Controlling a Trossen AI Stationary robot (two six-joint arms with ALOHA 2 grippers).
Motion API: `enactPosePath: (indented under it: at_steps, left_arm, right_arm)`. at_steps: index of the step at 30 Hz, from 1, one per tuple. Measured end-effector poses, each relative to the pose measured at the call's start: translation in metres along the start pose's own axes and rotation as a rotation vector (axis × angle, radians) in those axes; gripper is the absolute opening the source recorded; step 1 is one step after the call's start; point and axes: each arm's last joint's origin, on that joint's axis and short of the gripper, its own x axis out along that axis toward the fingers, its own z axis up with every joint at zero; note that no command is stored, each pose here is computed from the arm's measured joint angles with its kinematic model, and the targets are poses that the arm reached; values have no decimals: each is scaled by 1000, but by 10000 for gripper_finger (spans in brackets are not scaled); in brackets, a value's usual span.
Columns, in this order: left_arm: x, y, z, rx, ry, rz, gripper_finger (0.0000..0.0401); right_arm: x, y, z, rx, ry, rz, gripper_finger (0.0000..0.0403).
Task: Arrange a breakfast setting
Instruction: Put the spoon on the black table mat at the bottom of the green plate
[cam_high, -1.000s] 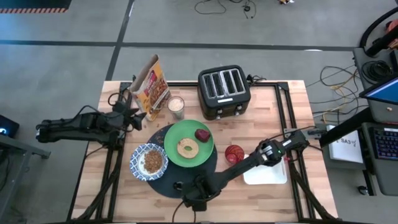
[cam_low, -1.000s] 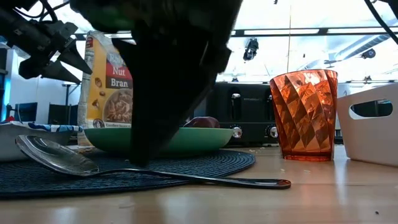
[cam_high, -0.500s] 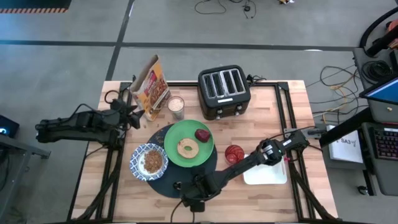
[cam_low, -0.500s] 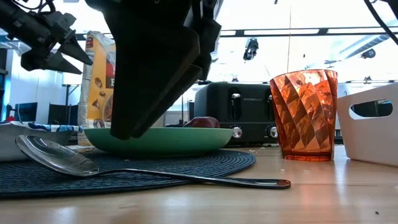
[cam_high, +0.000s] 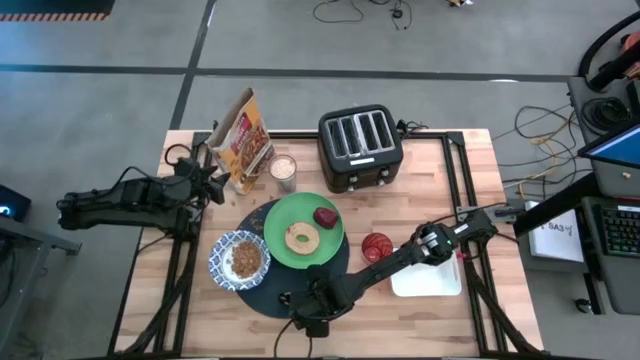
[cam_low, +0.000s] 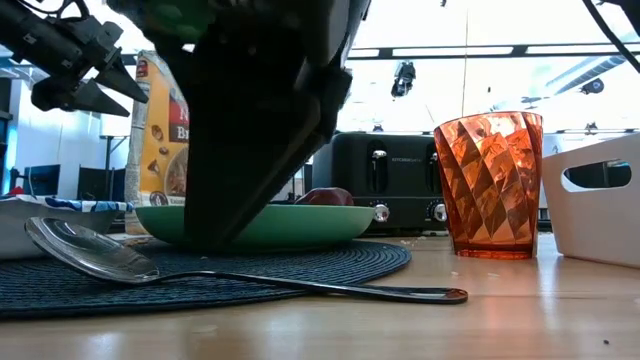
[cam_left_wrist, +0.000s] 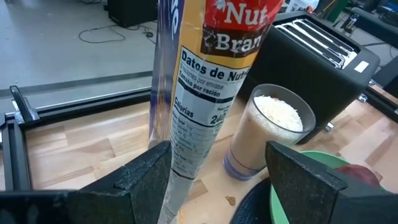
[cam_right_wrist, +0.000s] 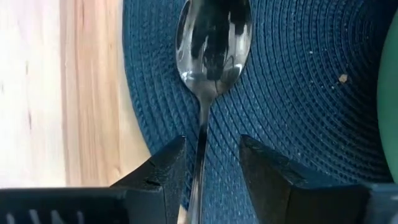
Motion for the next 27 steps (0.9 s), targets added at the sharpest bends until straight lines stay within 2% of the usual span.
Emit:
enactPosePath:
  at_steps: [11,20,27]
  left_arm:
    - [0,0,0,12,0,1,242]
    - [0,0,0,23,-1,3,242]
    - [0,0,0,27,-1,3,242]
  right_arm:
    - [18,-3,-8,5,2,6,104]
    - [20,-5,-7,-14,-7,12,16]
    - [17,-4,-5,-14,-12,14,11]
